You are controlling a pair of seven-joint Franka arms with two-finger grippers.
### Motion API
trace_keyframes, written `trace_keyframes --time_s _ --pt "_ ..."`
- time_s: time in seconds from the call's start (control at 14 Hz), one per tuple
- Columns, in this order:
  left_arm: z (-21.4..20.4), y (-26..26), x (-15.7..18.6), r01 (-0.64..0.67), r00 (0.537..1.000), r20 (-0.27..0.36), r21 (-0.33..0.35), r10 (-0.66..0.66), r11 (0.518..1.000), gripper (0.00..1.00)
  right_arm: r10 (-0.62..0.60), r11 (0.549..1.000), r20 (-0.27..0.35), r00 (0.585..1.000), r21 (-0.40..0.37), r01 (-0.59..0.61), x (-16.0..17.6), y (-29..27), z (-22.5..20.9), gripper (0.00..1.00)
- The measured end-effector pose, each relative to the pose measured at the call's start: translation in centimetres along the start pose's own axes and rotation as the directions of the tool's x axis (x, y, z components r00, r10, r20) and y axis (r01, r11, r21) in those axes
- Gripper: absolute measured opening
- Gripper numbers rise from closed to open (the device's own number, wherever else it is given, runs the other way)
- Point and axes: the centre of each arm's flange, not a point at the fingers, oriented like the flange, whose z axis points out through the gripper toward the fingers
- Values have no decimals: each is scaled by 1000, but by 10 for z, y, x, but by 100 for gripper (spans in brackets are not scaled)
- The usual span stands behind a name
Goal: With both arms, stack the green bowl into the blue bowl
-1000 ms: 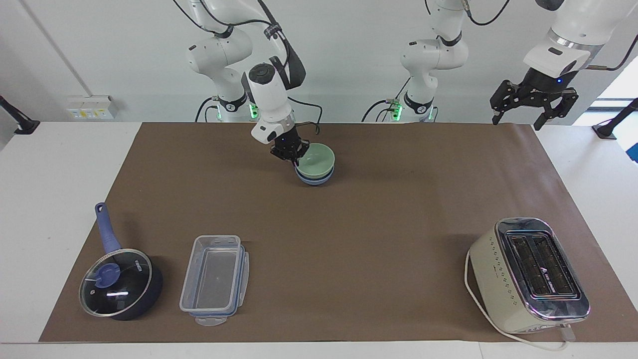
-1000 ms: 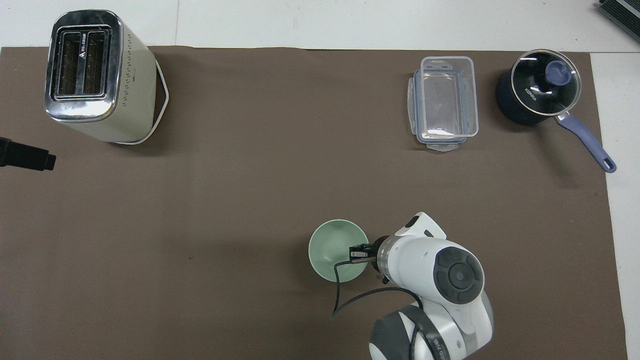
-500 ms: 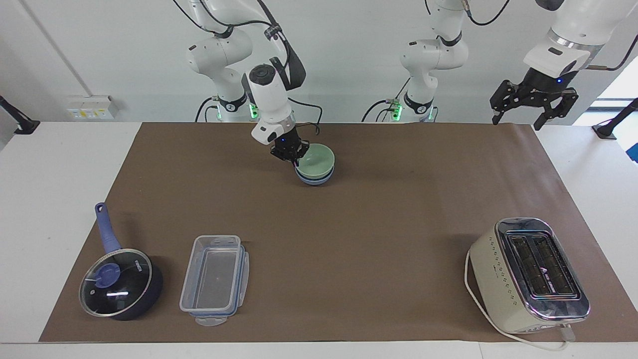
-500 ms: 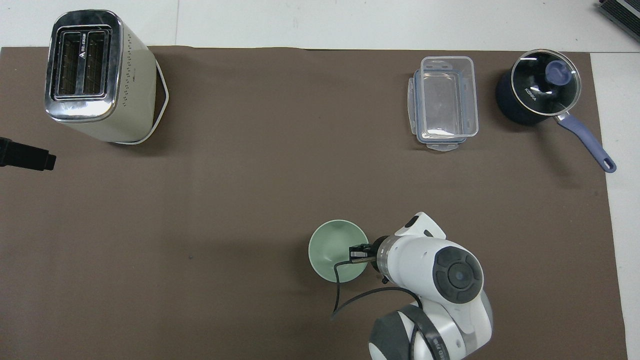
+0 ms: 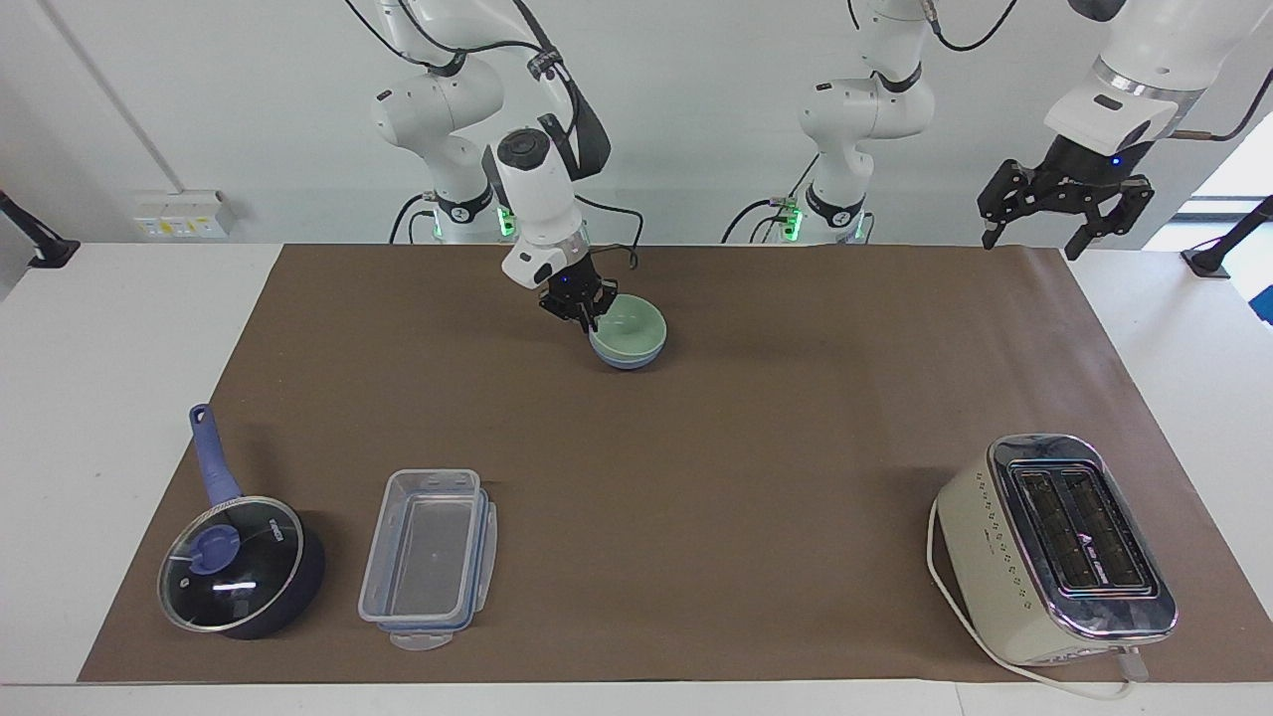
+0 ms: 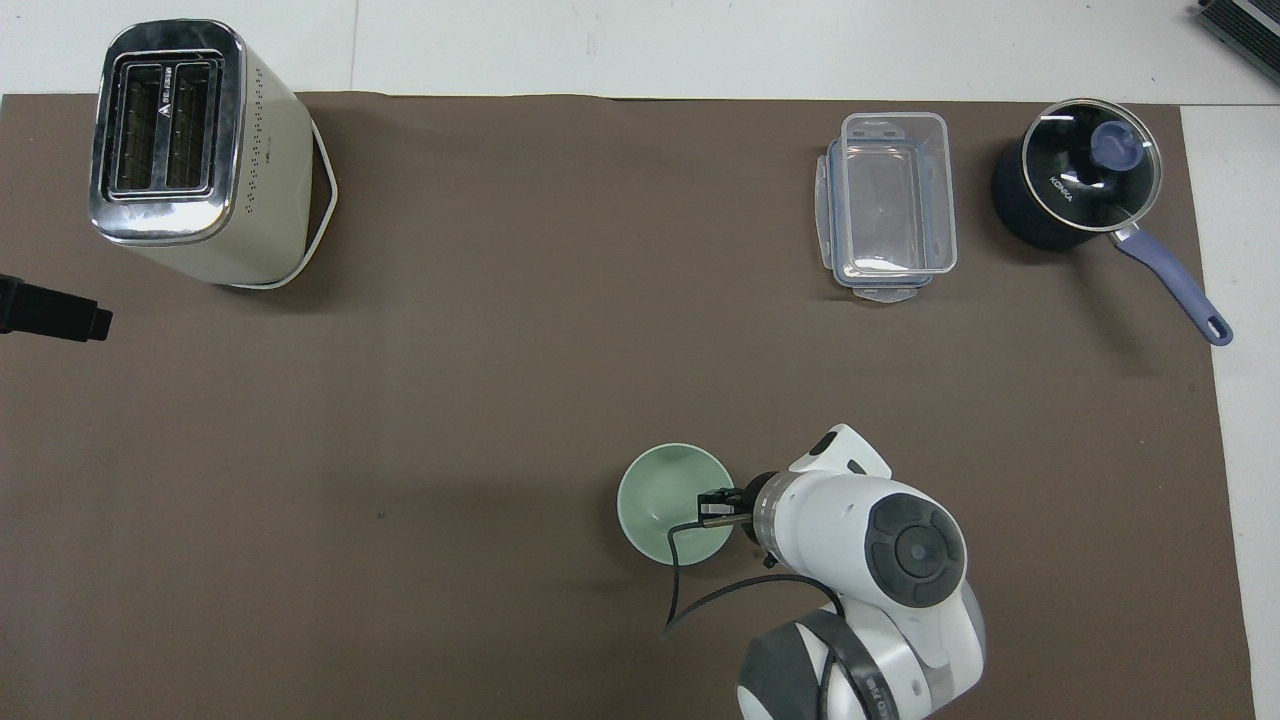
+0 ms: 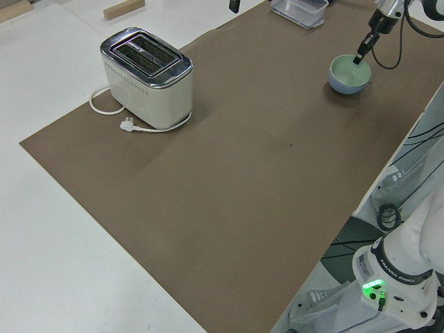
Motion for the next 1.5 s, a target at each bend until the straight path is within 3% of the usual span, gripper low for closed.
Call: trace_keyframes --time_s 0.14,0.21,0.64,0.79,1.07,1.5 --pt "0 0 0 0 1000 0 0 0 1000 100 0 1000 -1 1000 0 0 0 0 0 14" --pt "0 0 0 0 1000 0 0 0 1000 100 -3 1000 -3 1000 -1 3 0 0 -1 19" --pt "0 0 0 0 1000 0 0 0 1000 100 -65 998 -110 992 -26 63 37 -8 -42 85" --pt "0 0 0 0 1000 0 0 0 1000 100 -60 997 -128 990 -46 55 57 -2 -67 100" --pt "0 0 0 0 1000 0 0 0 1000 100 -65 993 -129 989 -105 52 98 25 -130 100" --pt "0 0 0 0 1000 0 0 0 1000 100 -27 989 -99 995 -148 12 137 108 -229 100"
